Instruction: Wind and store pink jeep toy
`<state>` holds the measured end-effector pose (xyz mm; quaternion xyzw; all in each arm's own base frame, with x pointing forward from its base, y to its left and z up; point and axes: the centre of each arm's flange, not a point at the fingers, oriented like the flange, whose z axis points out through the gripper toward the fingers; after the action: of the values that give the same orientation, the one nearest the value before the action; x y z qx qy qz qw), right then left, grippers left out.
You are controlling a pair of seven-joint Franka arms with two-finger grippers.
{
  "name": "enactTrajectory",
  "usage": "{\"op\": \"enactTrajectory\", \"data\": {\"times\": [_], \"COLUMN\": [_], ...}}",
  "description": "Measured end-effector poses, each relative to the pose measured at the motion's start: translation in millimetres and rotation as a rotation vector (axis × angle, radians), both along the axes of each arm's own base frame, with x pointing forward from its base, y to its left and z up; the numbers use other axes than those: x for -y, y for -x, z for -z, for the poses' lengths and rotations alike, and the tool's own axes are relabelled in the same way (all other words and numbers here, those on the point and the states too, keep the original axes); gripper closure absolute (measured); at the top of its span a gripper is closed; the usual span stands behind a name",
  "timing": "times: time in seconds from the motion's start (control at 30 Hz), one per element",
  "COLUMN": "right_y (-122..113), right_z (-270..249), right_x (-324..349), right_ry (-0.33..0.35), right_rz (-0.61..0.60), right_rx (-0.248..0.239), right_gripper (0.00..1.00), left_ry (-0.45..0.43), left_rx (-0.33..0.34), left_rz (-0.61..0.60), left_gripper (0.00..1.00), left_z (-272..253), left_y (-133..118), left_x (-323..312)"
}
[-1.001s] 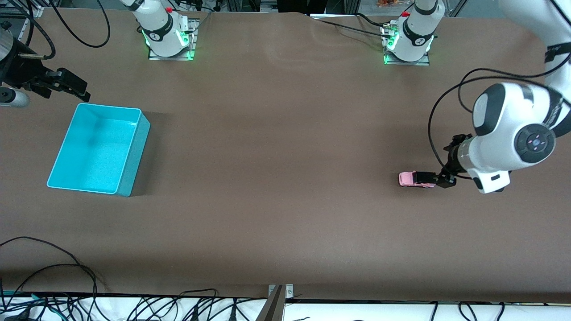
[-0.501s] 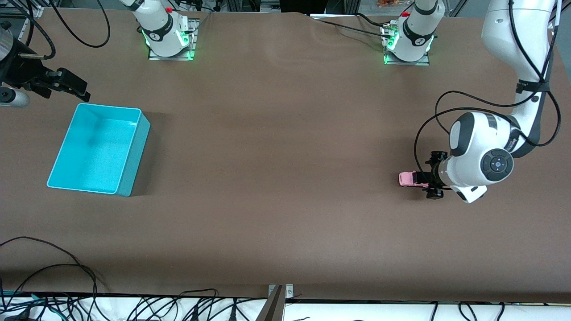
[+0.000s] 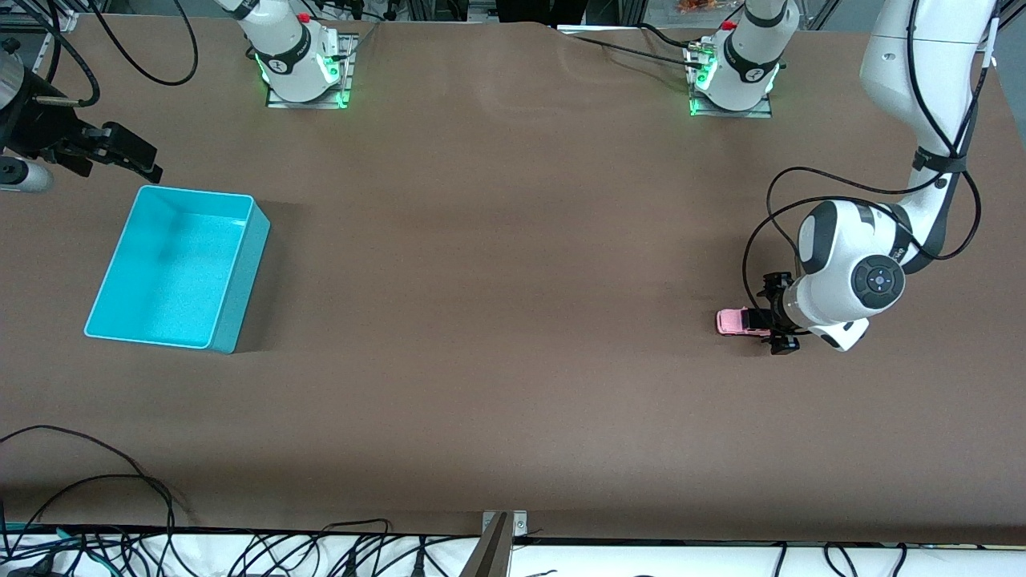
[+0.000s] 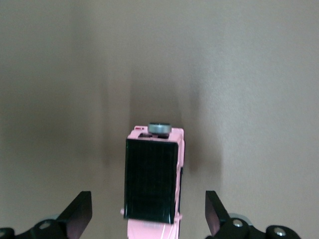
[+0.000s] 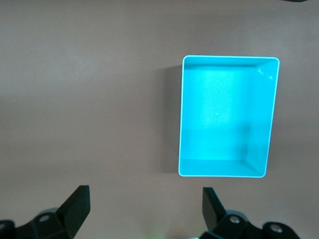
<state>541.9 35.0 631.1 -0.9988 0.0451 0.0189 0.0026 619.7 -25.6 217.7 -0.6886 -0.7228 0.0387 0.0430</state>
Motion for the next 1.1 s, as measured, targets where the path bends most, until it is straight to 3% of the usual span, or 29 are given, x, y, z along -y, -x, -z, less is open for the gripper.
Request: {"op": "enactTrajectory", "data": {"times": [0.27, 0.3, 0.53, 0.77, 1.1], "right_y": [0.2, 0.3, 0.6, 1.1, 1.5], "right_z": [0.1, 0.2, 0.5, 0.8, 0.8], "right_x": [0.0, 0.0, 0.0, 0.1, -3.3], "right_ry": [0.000, 0.000, 0.000, 0.001, 0.001], "right_rz": [0.000, 0.000, 0.000, 0.000, -0.006], "right_rx": [-0.001, -0.003, -0.006, -0.010, -0.011], "right_gripper": [0.00, 0.00, 0.00, 0.00, 0.00], "left_ry": [0.000, 0.001, 0.001, 0.001, 0.004], "left_rx": [0.008, 0.008, 0.007, 0.009, 0.016], "left_rz": [-0.015, -0.015, -0.015, -0.014, -0.012], "left_gripper": [0.01, 0.17, 0.18, 0.52, 0.53], "left_z": [7.1, 8.0, 9.2, 8.9, 5.6], "left_y": [4.7, 5.5, 6.4, 6.7, 5.3], "left_x": [-5.1, -4.7, -4.5, -3.8, 2.5]}}
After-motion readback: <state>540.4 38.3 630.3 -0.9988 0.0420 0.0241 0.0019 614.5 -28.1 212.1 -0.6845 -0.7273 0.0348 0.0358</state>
